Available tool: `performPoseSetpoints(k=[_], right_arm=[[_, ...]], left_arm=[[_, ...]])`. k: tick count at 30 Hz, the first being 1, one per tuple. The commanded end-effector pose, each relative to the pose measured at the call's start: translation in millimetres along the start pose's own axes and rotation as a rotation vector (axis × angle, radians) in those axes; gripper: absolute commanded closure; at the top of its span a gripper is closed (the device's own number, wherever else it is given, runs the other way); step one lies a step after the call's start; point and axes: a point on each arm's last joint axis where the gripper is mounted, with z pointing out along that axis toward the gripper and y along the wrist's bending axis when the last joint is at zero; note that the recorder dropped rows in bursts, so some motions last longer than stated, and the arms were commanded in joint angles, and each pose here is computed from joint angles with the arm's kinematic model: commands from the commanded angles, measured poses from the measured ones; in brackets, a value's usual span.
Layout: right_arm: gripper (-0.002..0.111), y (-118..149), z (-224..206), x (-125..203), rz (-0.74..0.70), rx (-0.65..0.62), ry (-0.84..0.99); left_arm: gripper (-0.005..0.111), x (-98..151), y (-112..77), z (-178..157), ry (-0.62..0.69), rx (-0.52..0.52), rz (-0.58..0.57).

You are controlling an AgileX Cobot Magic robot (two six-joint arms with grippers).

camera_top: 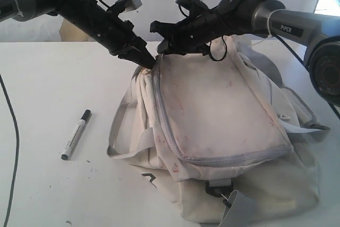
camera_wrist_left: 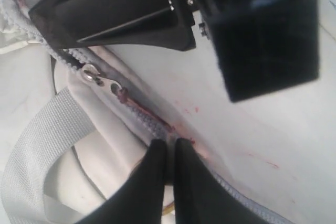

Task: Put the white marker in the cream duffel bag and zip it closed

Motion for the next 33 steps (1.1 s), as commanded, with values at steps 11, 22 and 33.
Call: performPoseSetpoints(k=[11, 22, 33], right_arm=[[0.108, -21, -12, -16, 0.064, 0.040, -0.099], [0.108, -24, -15, -24, 0.155, -0.004, -0.164], [0.108, -24, -15, -23, 0.130, -0.005, -0.154]], left_arm=[[0.107, 3, -2.9, -1, 0.035, -0.015, -0.029], [0.107, 16, -15.6, -5, 0.055, 0.022, -0.107], [0.107, 57, -63.6, -35, 0.134, 0.041, -0.155]])
